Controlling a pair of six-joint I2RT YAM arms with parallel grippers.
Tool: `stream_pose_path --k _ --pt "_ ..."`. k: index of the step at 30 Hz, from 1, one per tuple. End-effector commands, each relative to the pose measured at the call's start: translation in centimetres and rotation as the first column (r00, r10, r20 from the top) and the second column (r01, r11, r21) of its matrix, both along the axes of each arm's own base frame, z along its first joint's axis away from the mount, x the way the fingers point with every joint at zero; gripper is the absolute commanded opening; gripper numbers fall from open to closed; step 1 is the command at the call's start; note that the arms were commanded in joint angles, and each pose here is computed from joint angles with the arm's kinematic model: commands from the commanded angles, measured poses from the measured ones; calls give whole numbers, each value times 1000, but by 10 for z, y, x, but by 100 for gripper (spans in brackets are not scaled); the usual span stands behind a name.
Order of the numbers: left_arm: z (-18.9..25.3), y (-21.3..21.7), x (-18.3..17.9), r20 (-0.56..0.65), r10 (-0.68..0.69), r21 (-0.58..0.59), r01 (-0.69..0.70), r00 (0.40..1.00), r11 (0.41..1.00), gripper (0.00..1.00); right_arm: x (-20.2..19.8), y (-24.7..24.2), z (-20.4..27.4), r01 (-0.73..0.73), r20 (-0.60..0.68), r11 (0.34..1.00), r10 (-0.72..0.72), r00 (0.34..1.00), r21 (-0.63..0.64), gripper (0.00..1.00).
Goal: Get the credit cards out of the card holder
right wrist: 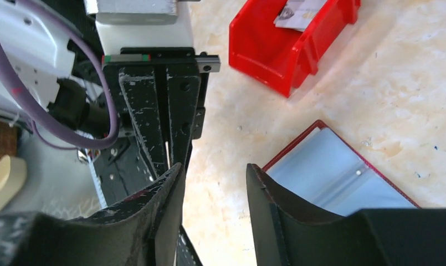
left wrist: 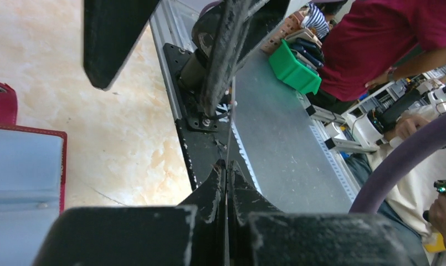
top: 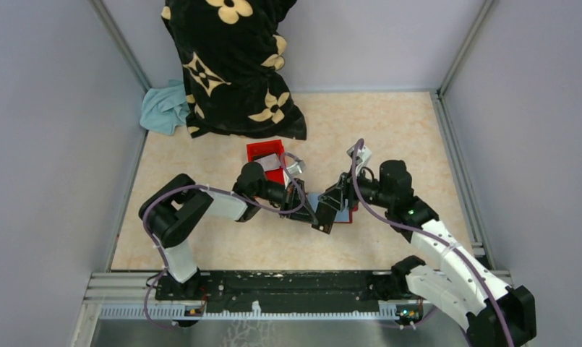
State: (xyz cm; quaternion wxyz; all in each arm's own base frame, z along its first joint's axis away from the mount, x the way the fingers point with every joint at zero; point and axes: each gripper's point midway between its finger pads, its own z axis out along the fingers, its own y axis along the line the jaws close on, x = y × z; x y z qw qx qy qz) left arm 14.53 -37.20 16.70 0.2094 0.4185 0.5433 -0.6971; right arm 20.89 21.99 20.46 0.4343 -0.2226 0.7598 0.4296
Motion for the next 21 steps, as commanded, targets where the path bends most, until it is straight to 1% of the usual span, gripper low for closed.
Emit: stream_pose_path --k 1,4,7,10,15,18,21 --pt "3 0 -2 53 -36 -18 37 998 999 0 -8 6 21 -61 77 998 62 995 -22 42" --pt "2 -1 -1 54 -29 -14 30 998 999 0 -11 6 20 -70 70 997 71 995 -19 34" --pt "2 -1 0 54 -23 -11 24 998 1000 0 -12 6 20 -73 67 997 74 995 -18 32" --pt "1 -1 0 57 -23 -10 23 998 1000 0 -12 4 25 -59 81 998 60 995 -12 32" --pt "2 -1 0 60 -22 -12 22 998 1000 0 -11 1 40 -21 127 1000 18 992 23 41" --pt "2 -1 0 59 -21 -11 22 998 1000 0 -11 0 44 -19 137 999 14 990 33 42" --pt "3 -1 0 61 -18 -13 19 998 1000 0 -16 3 43 -54 140 998 48 989 38 42"
